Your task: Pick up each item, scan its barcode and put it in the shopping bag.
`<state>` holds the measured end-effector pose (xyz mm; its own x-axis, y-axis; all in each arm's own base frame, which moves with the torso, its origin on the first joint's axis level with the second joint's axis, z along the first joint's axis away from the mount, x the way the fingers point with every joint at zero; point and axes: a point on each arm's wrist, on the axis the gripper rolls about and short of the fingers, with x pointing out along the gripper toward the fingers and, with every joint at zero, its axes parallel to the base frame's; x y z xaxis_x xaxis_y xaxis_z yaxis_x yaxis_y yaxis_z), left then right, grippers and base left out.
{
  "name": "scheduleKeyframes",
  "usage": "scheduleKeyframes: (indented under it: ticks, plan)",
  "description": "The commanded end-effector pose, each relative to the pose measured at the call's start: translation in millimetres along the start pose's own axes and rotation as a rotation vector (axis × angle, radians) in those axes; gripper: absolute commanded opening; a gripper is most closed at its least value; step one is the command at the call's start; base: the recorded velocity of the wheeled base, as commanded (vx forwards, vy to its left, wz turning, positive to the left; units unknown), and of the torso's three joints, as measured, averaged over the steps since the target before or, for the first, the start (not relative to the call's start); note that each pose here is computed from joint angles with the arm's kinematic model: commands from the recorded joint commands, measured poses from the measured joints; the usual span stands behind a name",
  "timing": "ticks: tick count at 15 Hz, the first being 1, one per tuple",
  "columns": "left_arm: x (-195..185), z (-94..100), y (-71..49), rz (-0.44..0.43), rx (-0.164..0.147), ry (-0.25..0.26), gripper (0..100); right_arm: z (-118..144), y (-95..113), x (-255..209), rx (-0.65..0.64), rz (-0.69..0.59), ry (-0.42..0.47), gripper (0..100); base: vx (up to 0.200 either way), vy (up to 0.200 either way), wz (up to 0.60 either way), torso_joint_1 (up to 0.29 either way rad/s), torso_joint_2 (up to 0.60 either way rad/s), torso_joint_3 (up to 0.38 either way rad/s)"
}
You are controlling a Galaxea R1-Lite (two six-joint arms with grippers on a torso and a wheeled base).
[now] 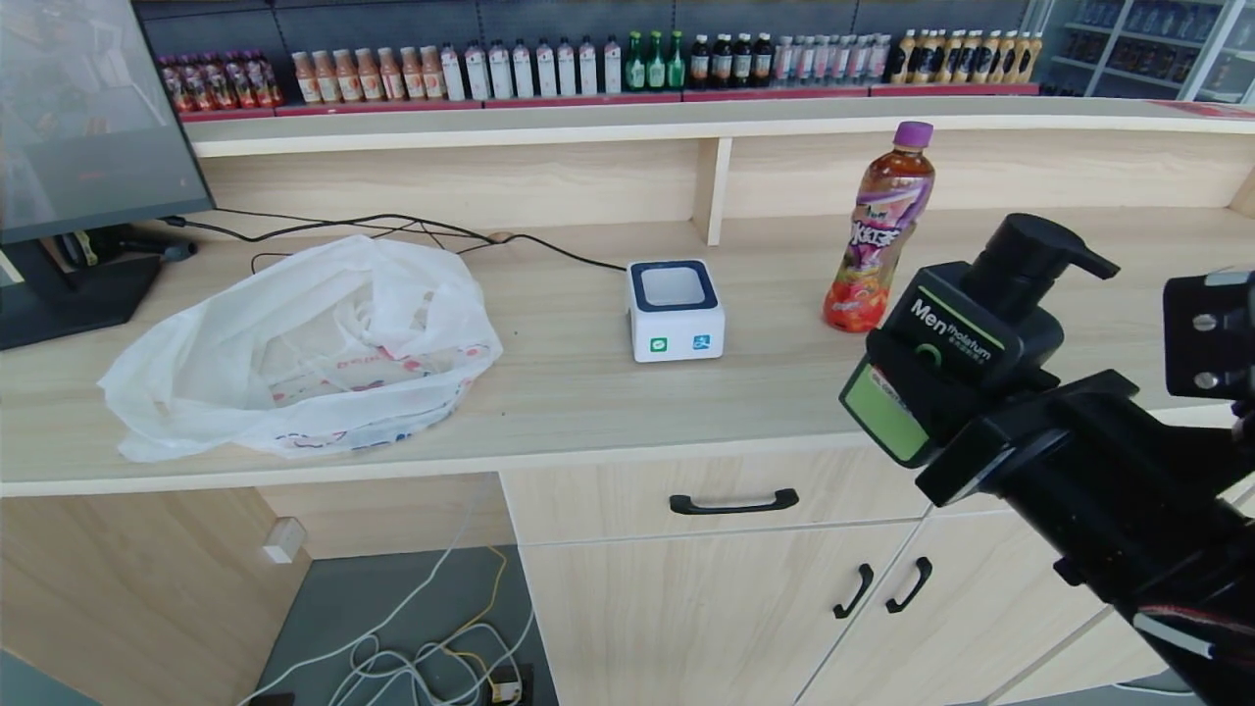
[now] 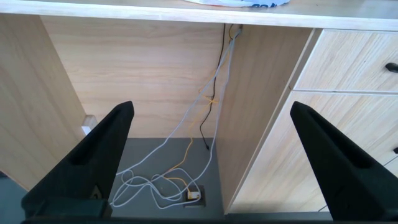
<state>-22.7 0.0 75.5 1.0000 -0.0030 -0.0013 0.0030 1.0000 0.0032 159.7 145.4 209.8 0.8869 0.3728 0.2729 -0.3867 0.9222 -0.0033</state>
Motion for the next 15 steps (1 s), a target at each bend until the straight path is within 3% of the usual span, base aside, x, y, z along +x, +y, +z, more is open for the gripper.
scheduleKeyframes:
  ticks: [1,7,12,15]
  plan:
    - [0,0.0,0.0,0.0,0.0,0.0,100,0,11,-6,-0.005,0.056,0.002,0,0.0,0.0,0.0,0.0,0.0,0.0]
    - [0,0.0,0.0,0.0,0.0,0.0,100,-16,34,-20,-0.119,0.211,0.061,0,0.0,0.0,0.0,0.0,0.0,0.0]
    - [0,0.0,0.0,0.0,0.0,0.0,100,-27,59,4,-0.469,0.431,-0.037,0,0.0,0.0,0.0,0.0,0.0,0.0]
    - [0,0.0,0.0,0.0,0.0,0.0,100,-25,68,12,-0.661,0.464,-0.125,0,0.0,0.0,0.0,0.0,0.0,0.0]
